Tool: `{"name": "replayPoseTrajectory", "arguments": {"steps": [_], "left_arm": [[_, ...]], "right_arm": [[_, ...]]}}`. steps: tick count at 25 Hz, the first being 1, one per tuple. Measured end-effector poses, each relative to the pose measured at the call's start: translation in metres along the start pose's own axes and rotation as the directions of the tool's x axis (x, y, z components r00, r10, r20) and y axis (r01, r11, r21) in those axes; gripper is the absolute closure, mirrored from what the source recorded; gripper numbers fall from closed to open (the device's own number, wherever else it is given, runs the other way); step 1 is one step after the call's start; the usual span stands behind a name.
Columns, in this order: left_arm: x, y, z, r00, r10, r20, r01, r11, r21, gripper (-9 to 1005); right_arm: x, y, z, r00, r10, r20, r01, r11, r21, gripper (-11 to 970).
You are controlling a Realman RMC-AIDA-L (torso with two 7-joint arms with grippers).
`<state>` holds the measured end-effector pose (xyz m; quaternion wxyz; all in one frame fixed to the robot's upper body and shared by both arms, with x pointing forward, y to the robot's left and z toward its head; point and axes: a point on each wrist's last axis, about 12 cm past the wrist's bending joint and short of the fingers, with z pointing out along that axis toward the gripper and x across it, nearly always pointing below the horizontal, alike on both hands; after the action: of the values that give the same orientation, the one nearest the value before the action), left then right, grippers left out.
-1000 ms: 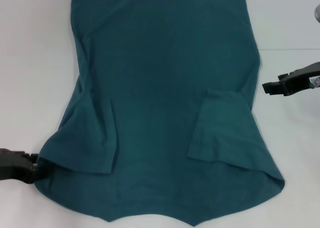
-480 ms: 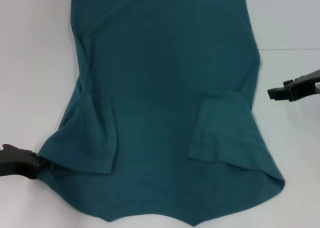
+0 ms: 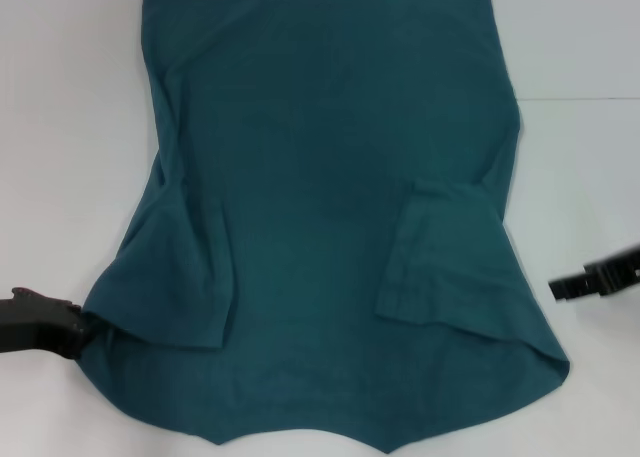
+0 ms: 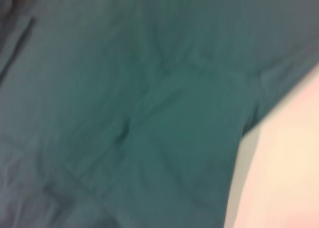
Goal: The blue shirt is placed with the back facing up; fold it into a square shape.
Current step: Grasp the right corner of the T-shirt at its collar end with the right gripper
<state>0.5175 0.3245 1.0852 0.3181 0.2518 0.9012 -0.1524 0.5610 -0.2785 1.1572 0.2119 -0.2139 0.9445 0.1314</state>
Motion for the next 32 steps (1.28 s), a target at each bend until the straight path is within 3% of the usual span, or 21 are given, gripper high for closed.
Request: {"name": "replayPoseTrajectory", "arguments": {"steps": [5, 11, 19, 25, 32], "left_arm": [[-0.002, -0.001, 0.0, 1.0, -0.003, -0.005, 0.003, 1.0, 0.005, 973], [-0.005, -0.001, 0.0, 1.0, 0.004, -0.004, -0.004, 1.0, 0.005, 973], [-0.007, 0.0, 0.002, 1.0, 0.007, -0.008, -0.007, 1.0, 0.003, 974], [-0.004, 0.0, 0.003, 1.0, -0.001, -0.013, 0.001, 1.0, 0.004, 974], [-0.003, 0.0, 0.003, 1.0, -0.004, -0.015, 0.004, 1.0, 0.005, 974]], "right_arm": [[0.024, 0.0, 0.004, 0.998, 0.052, -0.034, -0.053, 0.997, -0.051, 343], [0.037, 0.007, 0.012, 0.997, 0.061, -0.046, -0.065, 0.992, -0.103, 143], [0.041, 0.022, 0.022, 0.994, 0.037, -0.101, -0.048, 0.993, -0.112, 134], [0.04, 0.024, 0.029, 0.987, 0.026, -0.16, -0.03, 0.999, -0.026, 139], [0.037, 0.028, 0.032, 0.988, 0.015, -0.156, -0.021, 0.999, -0.036, 141]]}}
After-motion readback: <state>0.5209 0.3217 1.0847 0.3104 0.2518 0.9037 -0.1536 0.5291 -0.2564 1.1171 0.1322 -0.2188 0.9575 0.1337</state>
